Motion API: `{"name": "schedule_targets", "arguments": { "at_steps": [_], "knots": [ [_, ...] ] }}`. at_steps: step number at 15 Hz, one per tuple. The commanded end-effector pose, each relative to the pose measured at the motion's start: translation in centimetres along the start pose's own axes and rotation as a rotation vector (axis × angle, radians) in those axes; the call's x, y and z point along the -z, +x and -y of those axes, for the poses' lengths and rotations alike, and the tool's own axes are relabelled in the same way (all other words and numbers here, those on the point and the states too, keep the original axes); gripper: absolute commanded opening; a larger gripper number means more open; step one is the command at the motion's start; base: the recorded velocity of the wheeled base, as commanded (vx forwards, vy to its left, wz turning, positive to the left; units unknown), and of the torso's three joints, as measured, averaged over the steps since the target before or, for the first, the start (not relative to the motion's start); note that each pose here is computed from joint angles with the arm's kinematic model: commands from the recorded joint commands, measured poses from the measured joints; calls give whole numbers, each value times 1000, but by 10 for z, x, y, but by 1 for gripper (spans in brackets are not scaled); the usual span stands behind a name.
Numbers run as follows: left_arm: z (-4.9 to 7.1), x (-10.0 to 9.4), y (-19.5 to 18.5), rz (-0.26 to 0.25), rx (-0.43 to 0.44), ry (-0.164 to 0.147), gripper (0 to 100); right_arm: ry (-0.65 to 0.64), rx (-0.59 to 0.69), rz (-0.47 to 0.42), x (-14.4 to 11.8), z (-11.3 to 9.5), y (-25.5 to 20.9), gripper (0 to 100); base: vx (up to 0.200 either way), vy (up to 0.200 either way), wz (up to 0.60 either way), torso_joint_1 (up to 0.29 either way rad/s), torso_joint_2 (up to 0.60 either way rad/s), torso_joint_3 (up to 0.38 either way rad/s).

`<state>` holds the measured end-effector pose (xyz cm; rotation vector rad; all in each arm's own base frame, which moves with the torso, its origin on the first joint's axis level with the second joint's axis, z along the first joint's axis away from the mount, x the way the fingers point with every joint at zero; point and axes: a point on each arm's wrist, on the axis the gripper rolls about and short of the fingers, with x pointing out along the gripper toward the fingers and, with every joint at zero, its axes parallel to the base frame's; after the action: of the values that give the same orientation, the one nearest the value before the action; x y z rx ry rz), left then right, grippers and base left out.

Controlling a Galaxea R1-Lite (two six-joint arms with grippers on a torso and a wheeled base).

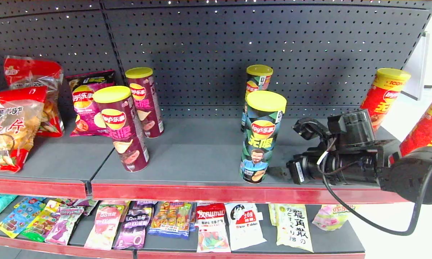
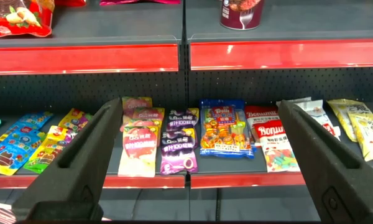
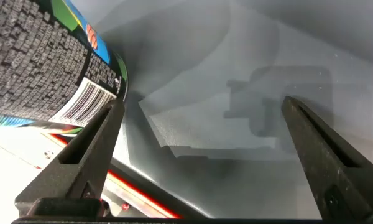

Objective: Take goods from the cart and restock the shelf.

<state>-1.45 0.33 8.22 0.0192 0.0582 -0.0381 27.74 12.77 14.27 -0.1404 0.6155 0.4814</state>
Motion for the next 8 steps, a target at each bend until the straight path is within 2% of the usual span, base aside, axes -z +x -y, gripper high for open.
{"name": "schedule_targets", "arguments": {
  "at_steps": [1,8],
  "knots": [
    [0,0,0,-1,-1,2,100,-5,-5,3,-1,-2,1,100,0,0,0,0,0,0],
    [0,0,0,-1,1,0,100,-2,12,14,-1,-1,-6,100,0,0,0,0,0,0]
  ]
}}
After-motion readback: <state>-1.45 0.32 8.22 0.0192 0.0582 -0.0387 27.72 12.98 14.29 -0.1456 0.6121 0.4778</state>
